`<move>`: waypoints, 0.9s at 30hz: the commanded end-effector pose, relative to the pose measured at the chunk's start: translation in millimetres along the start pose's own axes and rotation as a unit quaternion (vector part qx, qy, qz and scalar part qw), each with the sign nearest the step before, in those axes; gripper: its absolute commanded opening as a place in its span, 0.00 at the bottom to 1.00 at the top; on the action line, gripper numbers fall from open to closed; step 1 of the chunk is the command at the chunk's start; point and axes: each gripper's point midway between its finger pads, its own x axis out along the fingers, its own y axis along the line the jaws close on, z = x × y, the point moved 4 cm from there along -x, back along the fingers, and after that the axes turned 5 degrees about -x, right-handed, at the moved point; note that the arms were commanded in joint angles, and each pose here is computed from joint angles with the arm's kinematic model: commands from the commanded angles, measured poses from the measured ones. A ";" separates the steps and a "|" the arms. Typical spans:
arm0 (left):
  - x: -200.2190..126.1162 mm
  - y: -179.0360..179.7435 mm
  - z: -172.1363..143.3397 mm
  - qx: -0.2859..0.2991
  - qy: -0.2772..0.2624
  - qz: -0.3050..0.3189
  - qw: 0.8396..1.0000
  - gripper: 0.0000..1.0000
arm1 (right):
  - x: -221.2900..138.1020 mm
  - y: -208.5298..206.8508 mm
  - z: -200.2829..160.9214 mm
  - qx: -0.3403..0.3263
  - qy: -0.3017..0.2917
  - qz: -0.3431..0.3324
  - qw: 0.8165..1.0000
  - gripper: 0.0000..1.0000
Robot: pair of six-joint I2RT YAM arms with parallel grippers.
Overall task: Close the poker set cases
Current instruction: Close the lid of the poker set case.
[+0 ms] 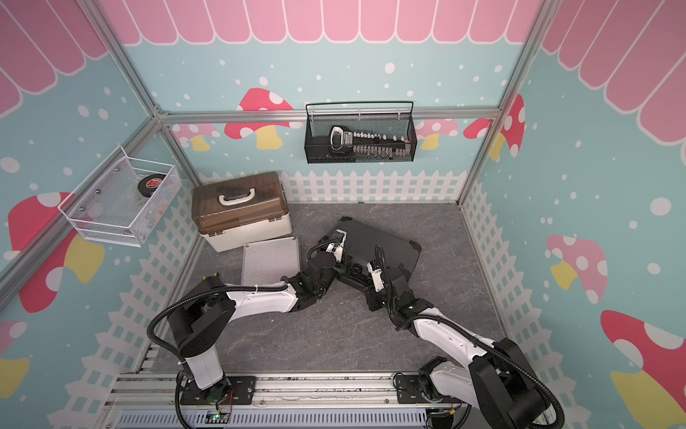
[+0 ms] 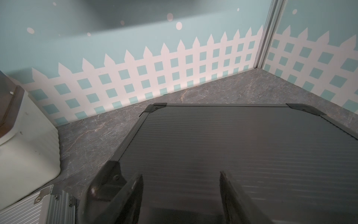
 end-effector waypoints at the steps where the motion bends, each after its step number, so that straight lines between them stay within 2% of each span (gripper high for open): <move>1: 4.8 1.9 -7.6 -0.001 0.013 0.006 1.000 0.63 | -1.5 11.0 8.1 -0.021 -0.024 0.025 0.999 0.33; 13: 5.6 3.7 -14.8 -0.005 0.020 0.011 1.000 0.63 | 4.0 -0.7 -21.0 -0.031 0.046 -0.029 0.998 0.41; 22: 7.9 5.4 -20.1 -0.006 0.026 0.018 0.999 0.63 | -2.1 9.0 -6.0 -0.053 0.037 -0.023 0.998 0.44; 27: 7.1 14.7 -25.7 -0.053 0.038 0.013 0.998 0.63 | -13.4 21.5 6.6 -0.087 0.033 -0.015 0.996 0.44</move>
